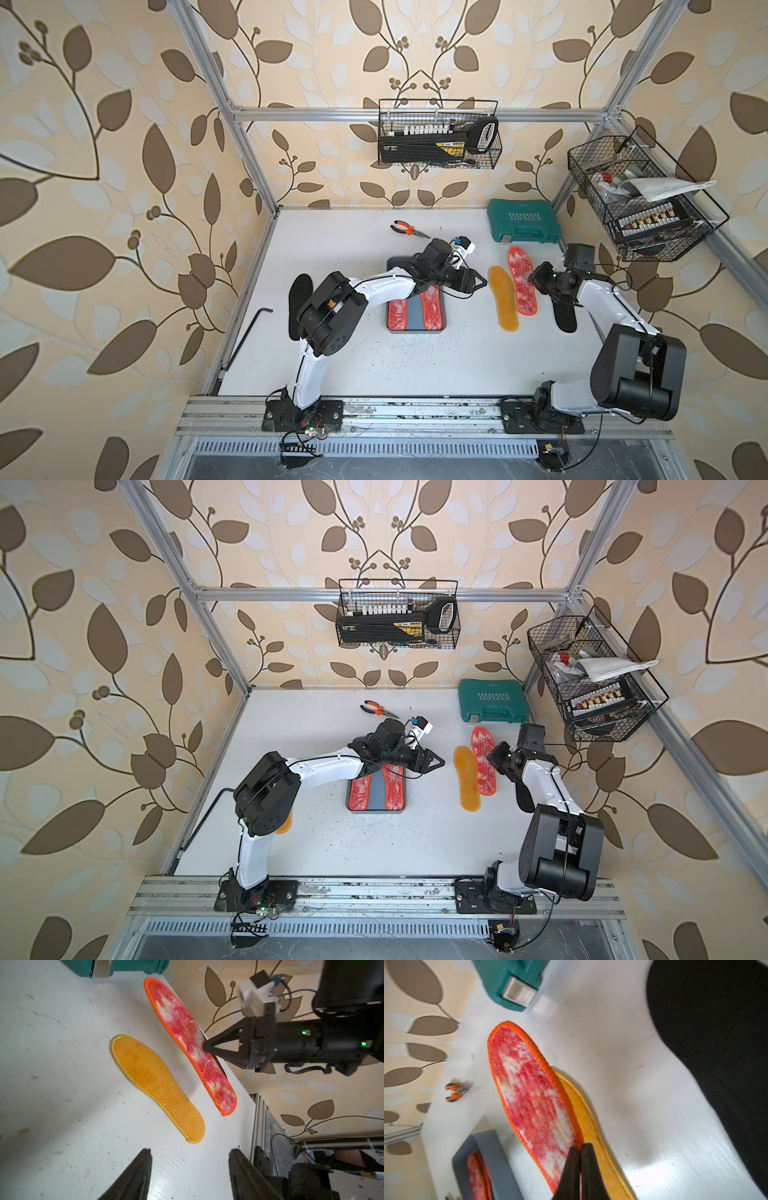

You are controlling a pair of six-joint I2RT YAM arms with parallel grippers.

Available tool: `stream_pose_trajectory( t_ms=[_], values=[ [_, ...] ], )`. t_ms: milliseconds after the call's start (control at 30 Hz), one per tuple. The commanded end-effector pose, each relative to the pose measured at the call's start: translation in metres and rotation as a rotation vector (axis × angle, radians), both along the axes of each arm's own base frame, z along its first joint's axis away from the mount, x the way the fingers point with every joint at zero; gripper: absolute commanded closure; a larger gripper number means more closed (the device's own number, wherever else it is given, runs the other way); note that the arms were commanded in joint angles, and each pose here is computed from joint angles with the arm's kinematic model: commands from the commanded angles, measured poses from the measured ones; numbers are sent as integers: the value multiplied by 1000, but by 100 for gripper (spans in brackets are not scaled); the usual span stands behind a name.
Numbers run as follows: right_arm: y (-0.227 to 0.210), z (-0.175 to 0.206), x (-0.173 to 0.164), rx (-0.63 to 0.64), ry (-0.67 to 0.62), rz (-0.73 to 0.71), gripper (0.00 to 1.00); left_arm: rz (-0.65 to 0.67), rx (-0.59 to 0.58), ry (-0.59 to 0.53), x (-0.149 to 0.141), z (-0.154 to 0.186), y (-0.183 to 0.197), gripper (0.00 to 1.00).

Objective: Put the insoles into the storage box
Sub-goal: Pick up the insole from the center of the board.

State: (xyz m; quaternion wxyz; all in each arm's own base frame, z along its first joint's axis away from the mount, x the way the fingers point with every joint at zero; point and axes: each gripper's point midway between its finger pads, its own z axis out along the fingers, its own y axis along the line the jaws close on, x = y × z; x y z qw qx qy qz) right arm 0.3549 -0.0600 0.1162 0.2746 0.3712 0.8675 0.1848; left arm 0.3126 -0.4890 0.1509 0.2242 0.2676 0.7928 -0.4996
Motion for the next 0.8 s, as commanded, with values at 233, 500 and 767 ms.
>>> stream_pose_trajectory(
  t_ms=[233,500,767],
  values=[
    [52,16,-17,205,-99,158,100,-75,-144,18,11,32,-27,47],
    [74,14,-14,222,-120,224,100,-76,-152,67,15,23,-45,49],
    [76,9,-14,230,-125,228,100,-53,-135,107,19,7,-52,51]
  ],
)
